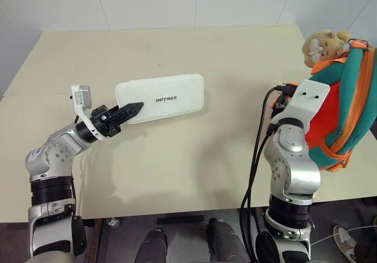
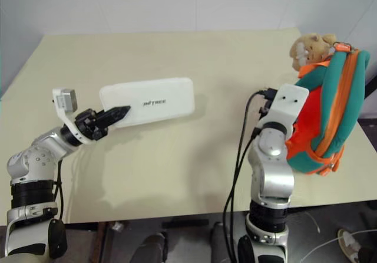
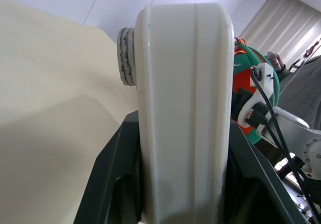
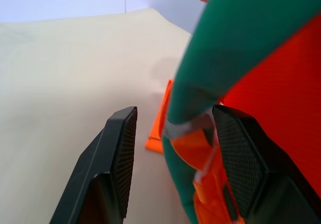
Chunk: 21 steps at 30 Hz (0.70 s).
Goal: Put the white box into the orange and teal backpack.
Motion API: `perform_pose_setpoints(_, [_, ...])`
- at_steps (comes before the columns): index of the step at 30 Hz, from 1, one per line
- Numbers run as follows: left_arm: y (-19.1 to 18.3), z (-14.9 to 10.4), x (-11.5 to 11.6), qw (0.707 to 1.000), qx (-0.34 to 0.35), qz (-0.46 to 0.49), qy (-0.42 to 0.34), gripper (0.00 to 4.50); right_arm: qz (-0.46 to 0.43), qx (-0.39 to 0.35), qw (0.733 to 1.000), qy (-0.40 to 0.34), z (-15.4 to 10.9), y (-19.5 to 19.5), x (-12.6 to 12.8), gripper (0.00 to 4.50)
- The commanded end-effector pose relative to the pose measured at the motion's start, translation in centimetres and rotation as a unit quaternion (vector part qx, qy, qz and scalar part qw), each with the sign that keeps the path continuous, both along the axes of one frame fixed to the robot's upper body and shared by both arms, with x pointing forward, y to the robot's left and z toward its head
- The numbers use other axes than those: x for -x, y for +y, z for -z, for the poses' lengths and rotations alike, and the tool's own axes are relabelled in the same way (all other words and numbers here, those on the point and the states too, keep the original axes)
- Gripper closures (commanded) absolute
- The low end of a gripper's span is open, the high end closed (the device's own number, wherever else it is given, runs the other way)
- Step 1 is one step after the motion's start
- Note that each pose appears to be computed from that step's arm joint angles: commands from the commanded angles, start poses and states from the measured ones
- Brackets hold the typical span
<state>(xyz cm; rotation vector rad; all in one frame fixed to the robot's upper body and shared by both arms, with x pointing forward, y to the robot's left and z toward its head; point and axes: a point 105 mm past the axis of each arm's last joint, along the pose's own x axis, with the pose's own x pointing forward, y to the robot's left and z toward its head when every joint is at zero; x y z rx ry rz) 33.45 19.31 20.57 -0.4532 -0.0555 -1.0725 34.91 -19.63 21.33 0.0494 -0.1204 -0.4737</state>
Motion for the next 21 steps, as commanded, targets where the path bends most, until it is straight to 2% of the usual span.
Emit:
perform_pose_setpoints(1, [0.0,-1.8,0.5,0.999,0.007,0.014,-0.033,3.12,0.018,-0.001,0.999,-0.040,-1.4,-0.2,-0.1,1.97])
perform_pose_setpoints(6, [0.1,-1.8,0.6,0.999,0.011,0.013,-0.032,3.12,0.022,-0.005,0.998,-0.054,-1.5,0.1,-0.7,1.97])
perform_pose_setpoints(9, [0.1,-1.8,0.7,0.999,0.013,0.013,-0.030,3.12,0.031,-0.004,0.998,-0.058,-1.5,0.0,-0.7,1.36])
perform_pose_setpoints(13, [0.1,-1.7,0.8,0.999,0.014,0.015,-0.028,3.12,0.048,0.013,0.997,-0.052,-2.2,-0.1,-0.3,0.07])
perform_pose_setpoints(21, [-0.1,-1.7,0.8,0.999,0.018,0.023,-0.022,3.12,0.063,0.026,0.997,-0.046,-2.2,-0.1,0.0,0.03])
